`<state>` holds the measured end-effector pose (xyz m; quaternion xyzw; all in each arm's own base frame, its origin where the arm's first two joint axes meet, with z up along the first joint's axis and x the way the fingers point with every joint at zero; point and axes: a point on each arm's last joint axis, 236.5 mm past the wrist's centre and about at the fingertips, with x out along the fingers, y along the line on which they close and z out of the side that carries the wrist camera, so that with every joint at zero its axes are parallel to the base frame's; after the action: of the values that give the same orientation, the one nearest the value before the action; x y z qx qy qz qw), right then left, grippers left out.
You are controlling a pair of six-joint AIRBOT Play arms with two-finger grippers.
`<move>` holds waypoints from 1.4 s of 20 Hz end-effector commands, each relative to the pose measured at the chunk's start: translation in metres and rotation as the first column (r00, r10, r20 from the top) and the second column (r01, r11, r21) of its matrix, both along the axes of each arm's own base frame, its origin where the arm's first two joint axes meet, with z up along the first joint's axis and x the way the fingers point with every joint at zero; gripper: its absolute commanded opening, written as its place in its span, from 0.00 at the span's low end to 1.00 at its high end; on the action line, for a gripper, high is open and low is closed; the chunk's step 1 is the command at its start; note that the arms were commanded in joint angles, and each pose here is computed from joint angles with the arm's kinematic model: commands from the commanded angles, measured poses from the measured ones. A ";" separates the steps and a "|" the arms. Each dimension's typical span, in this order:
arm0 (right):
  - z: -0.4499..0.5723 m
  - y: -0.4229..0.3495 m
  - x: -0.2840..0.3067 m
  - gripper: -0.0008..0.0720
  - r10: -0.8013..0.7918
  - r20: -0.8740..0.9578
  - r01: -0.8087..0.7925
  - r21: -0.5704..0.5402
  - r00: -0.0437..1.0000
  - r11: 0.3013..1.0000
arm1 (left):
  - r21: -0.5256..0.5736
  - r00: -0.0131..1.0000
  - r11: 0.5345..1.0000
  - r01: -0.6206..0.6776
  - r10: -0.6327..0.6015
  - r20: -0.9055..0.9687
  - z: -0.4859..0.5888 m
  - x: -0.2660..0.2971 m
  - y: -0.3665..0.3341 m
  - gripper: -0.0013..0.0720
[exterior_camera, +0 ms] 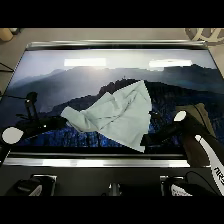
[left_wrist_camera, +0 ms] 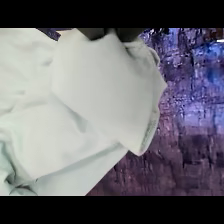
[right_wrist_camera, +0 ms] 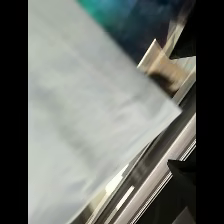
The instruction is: Fold the shirts.
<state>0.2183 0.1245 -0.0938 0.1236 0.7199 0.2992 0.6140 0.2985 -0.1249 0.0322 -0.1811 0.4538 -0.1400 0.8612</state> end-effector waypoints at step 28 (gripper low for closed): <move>0.674 -0.086 -0.048 0.04 0.277 0.810 0.451 -0.018 -0.516 0.892 | -0.242 0.254 0.953 -0.181 0.283 0.925 0.518 -0.143 0.088 0.06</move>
<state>0.1983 0.0514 0.5642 -0.2591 -0.1431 0.0694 0.9527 0.1722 -0.0383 0.5384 -0.1611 -0.1713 -0.1117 0.9655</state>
